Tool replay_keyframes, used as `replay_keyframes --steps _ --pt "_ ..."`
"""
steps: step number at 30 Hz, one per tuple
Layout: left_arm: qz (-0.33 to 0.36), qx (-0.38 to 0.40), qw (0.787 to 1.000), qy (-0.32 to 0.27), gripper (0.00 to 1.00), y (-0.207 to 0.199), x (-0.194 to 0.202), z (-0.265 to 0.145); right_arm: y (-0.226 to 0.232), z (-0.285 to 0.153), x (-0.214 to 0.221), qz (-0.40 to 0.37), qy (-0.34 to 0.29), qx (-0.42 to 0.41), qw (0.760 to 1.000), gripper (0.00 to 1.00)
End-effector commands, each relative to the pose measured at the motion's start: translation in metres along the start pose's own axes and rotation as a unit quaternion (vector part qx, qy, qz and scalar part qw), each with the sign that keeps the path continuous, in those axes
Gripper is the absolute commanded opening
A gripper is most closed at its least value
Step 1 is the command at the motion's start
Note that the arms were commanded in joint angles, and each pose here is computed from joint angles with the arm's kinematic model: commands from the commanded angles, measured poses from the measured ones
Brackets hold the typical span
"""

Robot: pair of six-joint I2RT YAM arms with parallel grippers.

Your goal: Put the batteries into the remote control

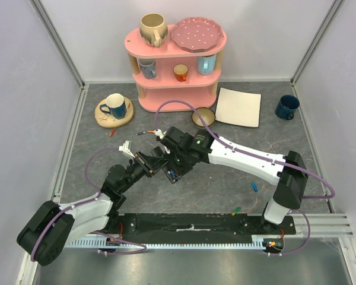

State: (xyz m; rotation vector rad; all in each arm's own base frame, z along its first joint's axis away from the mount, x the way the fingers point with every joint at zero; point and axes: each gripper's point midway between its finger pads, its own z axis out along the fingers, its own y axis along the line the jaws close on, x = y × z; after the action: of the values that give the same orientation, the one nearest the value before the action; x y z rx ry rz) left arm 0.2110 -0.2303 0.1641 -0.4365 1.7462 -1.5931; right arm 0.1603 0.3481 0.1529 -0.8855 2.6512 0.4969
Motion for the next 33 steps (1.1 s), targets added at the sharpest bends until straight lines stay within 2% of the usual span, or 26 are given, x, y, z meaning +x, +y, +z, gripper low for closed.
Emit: replay_keyframes --steps 1,7,14,33 --pt "-0.019 0.058 0.998 0.035 0.02 -0.027 0.013 -0.008 -0.021 0.008 -0.016 -0.013 -0.025 0.054 0.998 0.00" --pt "-0.020 0.079 0.996 0.042 0.02 -0.034 0.016 -0.011 -0.026 0.011 -0.014 -0.019 -0.020 0.065 0.998 0.00" --pt "-0.025 0.084 0.995 0.049 0.02 -0.035 0.018 -0.010 -0.030 0.007 -0.013 -0.029 -0.017 0.075 0.997 0.14" --pt "-0.017 0.071 0.996 0.043 0.02 -0.029 0.017 -0.010 -0.029 0.001 -0.012 -0.037 -0.016 0.071 0.997 0.26"
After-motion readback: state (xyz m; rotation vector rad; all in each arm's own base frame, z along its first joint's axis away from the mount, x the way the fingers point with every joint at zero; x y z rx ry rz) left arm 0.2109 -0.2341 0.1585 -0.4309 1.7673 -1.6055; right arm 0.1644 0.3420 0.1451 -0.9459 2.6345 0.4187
